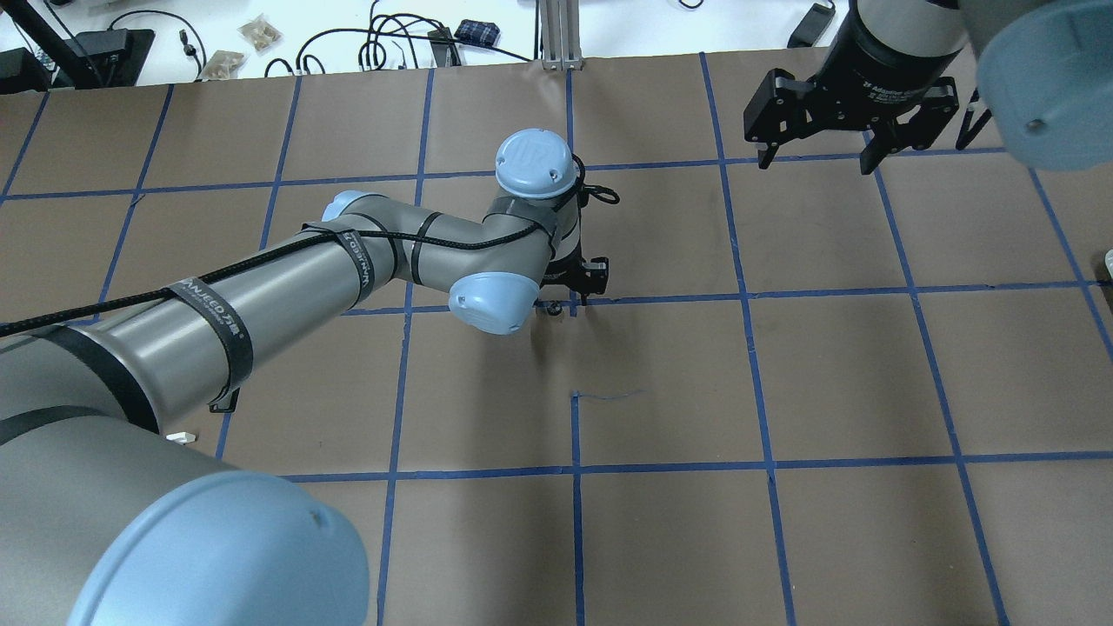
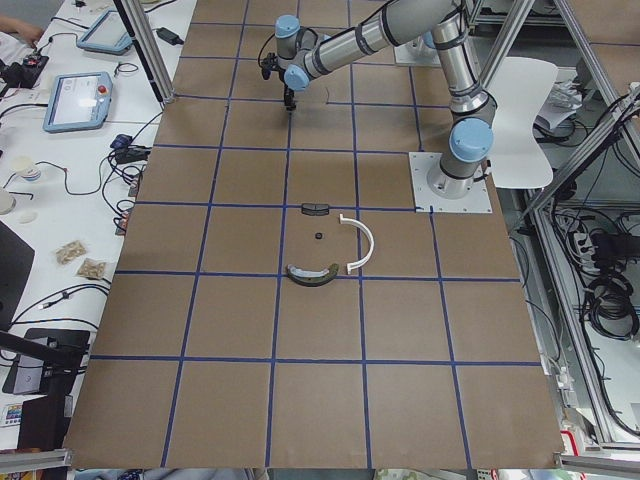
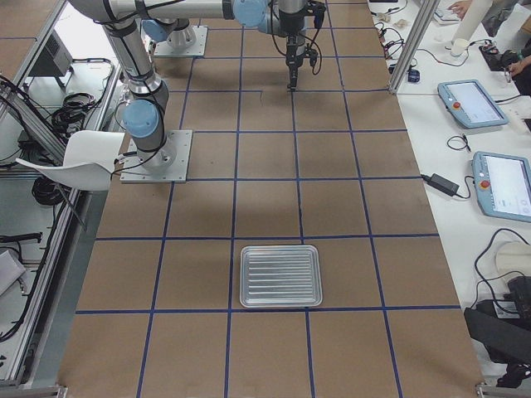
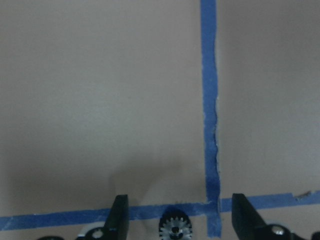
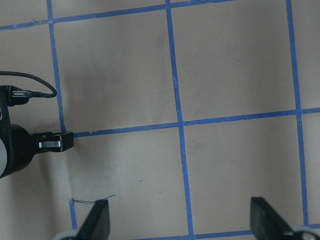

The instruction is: Place bearing gear from tray to pile

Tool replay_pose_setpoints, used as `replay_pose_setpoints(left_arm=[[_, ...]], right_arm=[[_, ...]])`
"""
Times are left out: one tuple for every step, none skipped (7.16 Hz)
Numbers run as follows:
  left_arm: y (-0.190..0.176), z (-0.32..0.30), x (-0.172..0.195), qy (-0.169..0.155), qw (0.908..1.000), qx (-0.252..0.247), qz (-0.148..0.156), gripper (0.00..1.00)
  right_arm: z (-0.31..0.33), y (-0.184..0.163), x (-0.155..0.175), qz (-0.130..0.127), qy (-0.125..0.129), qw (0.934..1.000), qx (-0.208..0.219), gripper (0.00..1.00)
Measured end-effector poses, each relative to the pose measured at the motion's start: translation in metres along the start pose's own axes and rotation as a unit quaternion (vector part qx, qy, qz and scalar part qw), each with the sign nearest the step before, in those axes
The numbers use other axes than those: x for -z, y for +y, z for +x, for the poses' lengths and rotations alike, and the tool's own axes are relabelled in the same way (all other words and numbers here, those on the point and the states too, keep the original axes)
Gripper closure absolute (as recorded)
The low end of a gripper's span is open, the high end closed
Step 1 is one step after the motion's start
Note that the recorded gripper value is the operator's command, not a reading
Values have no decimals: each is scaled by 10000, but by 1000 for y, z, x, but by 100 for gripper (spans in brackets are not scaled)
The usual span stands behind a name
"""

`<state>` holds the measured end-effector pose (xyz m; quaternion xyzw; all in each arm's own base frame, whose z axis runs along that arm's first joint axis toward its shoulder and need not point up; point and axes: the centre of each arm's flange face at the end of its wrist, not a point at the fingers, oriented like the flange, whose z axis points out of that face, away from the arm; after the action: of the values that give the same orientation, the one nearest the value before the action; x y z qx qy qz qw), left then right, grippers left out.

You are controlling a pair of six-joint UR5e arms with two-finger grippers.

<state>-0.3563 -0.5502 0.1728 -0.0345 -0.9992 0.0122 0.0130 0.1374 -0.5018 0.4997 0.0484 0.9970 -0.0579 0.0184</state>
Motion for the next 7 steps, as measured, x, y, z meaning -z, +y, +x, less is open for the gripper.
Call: replay_pose_setpoints(left_arm=[[2,1,1,-9,10000,-18,-12,37],[3,2,2,-17,10000,-30,-22,44],[3,2,2,-27,10000,-48,-34,56],[3,2,1,-36,10000,-62,-47,66],[4,1,0,-42,10000,-64,-59,76],[4,1,0,-44,9999,-65,-62,93],[4,1,0,-45,9999,-66,-65,100]], right_arm=[[0,0,-1,-1,-9,10000,-2,0],[0,0,-1,-2,-12,10000,-3,0],[0,0,-1,-1,-15,10000,2,0],[0,-1,-2,6,-21,10000,13,0],[-1,-3,-3,20,-24,10000,20,0],[-1,-4,-4,23,-21,10000,34,0],[-2,-4,-5,20,-17,10000,48,0]])
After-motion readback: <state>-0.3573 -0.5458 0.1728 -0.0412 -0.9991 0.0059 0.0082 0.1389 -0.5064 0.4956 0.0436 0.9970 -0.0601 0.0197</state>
